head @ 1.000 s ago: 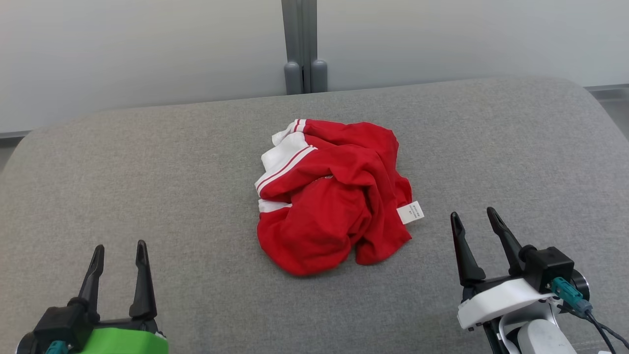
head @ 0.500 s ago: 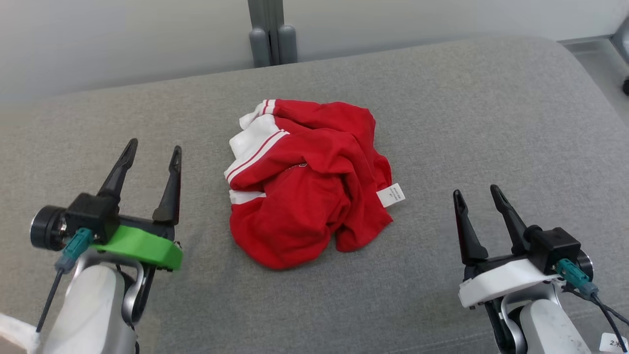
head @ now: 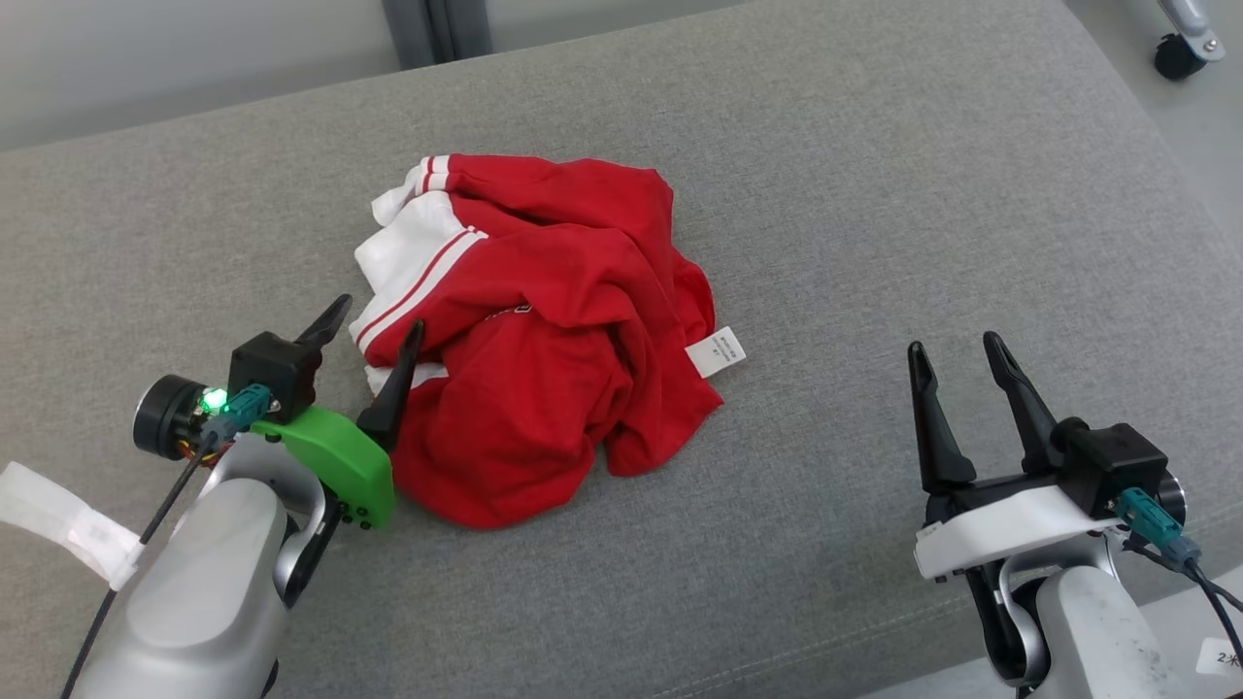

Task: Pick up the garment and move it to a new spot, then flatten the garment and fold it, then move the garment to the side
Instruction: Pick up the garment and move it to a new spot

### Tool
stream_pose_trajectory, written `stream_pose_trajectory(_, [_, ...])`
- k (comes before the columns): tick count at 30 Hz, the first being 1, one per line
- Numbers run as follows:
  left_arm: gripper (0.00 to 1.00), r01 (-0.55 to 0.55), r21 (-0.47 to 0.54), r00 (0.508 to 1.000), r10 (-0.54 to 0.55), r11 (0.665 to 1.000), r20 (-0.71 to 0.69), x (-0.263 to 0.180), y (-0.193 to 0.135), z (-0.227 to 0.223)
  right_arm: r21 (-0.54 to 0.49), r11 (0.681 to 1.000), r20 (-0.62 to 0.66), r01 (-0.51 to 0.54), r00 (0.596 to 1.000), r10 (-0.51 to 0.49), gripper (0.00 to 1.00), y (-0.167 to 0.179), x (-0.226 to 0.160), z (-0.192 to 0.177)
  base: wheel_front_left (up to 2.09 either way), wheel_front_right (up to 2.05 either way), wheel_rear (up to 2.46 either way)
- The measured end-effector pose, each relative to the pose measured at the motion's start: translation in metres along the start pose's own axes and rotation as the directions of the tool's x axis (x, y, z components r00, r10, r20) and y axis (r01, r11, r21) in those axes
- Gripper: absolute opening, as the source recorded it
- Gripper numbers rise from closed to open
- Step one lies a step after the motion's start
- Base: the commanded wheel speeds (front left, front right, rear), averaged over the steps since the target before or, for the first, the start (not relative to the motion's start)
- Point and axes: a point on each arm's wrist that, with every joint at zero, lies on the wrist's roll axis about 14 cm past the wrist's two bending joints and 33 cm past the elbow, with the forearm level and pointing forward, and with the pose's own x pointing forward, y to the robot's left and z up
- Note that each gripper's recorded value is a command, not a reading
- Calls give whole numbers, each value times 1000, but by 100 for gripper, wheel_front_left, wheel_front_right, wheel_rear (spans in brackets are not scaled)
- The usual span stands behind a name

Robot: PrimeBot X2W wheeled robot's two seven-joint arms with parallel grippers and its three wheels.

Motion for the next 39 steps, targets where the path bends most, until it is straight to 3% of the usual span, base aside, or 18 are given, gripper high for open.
stream_pose_trajectory(9, [98, 29, -7, 986, -30, 1000, -164, 15, -2, -44, -11, 999, -17, 30, 999, -30, 100, -11, 0, -5, 0, 0, 0])
stream_pose_trajectory(10, [44, 34, -11, 984, -36, 999, -177, 16, -4, -48, -12, 999, -19, 31, 999, -31, 100, -11, 0, -6, 0, 0, 0])
stream_pose_trajectory(11, [0, 38, -11, 982, -39, 999, -186, 17, -6, -50, -13, 999, -19, 32, 999, -33, 100, -12, 0, -6, 0, 0, 0])
stream_pose_trajectory(16, [0, 43, -11, 975, -44, 999, -216, 22, -5, -55, -15, 999, -20, 42, 999, -43, 100, -15, 0, -6, 0, 0, 0])
stream_pose_trajectory(22, [0, 36, 29, 996, -33, 999, -82, 36, 4, -6, -10, 999, -10, 35, 999, -35, 100, -12, -2, -3, 0, 0, 0])
stream_pose_trajectory(29, [0, 56, 130, 979, -80, 990, 187, 52, 0, 116, 9, 1000, 7, 6, 1000, -6, 100, -1, -6, 4, 0, 0, 0])
stream_pose_trajectory(39, [0, 113, 354, 834, -282, 928, 474, 43, -50, 296, 50, 997, 11, 55, 998, -56, 100, -14, -24, 6, 0, 0, 0])
